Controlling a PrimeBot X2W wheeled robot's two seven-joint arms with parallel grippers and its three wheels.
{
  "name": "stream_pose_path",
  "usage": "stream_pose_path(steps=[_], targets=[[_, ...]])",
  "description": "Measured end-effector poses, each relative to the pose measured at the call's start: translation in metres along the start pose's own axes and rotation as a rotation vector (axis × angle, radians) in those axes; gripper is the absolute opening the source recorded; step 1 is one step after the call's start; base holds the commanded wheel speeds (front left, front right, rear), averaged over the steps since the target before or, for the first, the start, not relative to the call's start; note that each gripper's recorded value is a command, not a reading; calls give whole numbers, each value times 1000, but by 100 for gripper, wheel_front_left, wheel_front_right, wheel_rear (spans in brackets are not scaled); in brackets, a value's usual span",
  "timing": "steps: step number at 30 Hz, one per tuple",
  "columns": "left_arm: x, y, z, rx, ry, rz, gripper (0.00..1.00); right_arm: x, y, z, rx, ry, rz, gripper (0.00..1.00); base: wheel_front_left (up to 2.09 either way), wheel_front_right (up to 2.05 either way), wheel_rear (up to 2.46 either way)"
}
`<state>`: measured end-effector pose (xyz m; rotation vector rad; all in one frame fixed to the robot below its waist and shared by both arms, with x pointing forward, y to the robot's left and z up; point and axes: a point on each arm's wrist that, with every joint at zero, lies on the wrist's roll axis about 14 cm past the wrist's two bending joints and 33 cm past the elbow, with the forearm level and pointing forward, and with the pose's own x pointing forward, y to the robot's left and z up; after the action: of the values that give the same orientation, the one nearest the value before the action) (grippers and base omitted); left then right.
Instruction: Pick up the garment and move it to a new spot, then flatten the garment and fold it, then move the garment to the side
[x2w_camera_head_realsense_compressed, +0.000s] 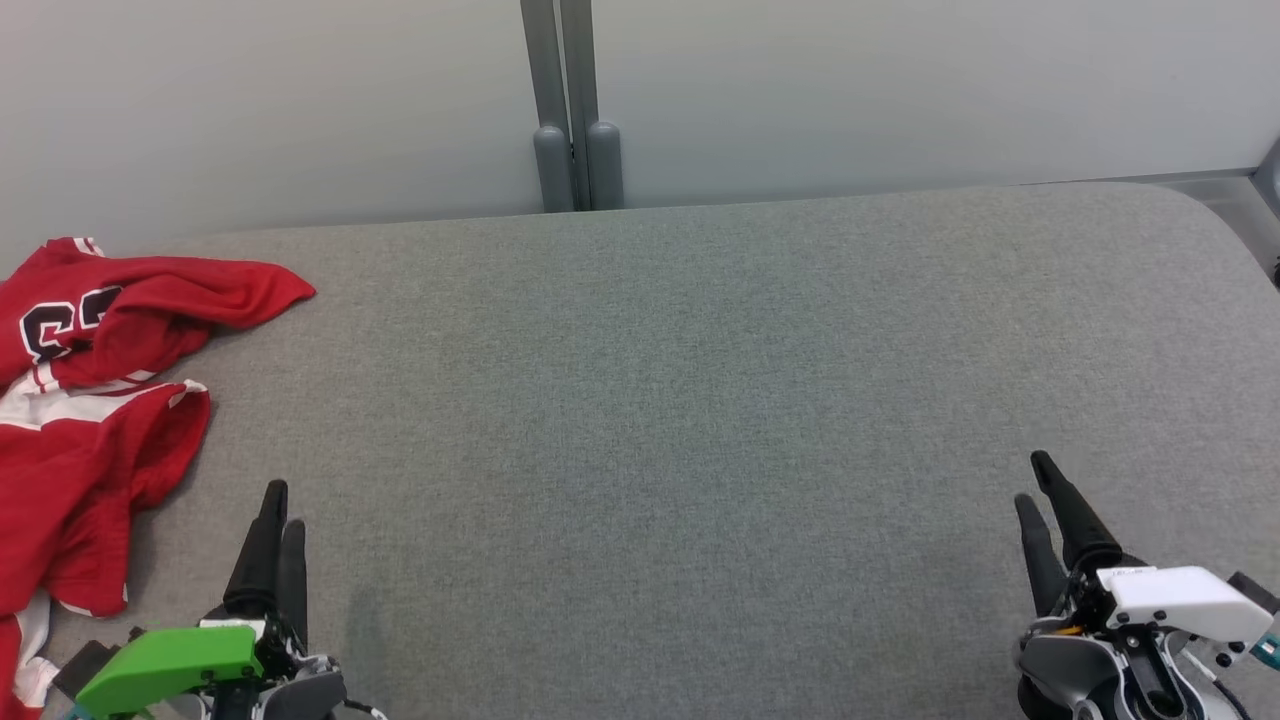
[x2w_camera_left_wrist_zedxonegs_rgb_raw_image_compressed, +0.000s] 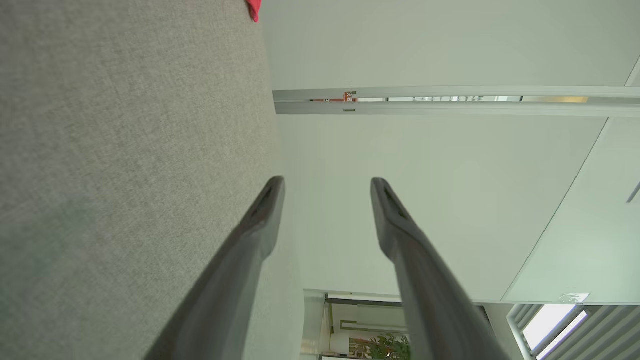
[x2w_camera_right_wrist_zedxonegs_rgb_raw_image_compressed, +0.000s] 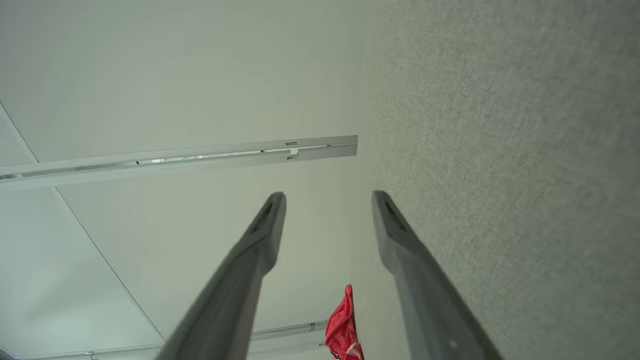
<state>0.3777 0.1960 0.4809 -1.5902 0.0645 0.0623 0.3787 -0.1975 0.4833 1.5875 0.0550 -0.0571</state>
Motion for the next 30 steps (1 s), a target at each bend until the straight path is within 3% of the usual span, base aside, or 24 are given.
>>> stream_pose_path(steps=[12,30], targets=[[-3,8,-9,66,0,28,100,-4,-2,-5,-102,-10,-7,100,0,0,0],[-7,16,-18,479,25,74,100,-2,24,-13,-608,12,78,100,0,0,0]])
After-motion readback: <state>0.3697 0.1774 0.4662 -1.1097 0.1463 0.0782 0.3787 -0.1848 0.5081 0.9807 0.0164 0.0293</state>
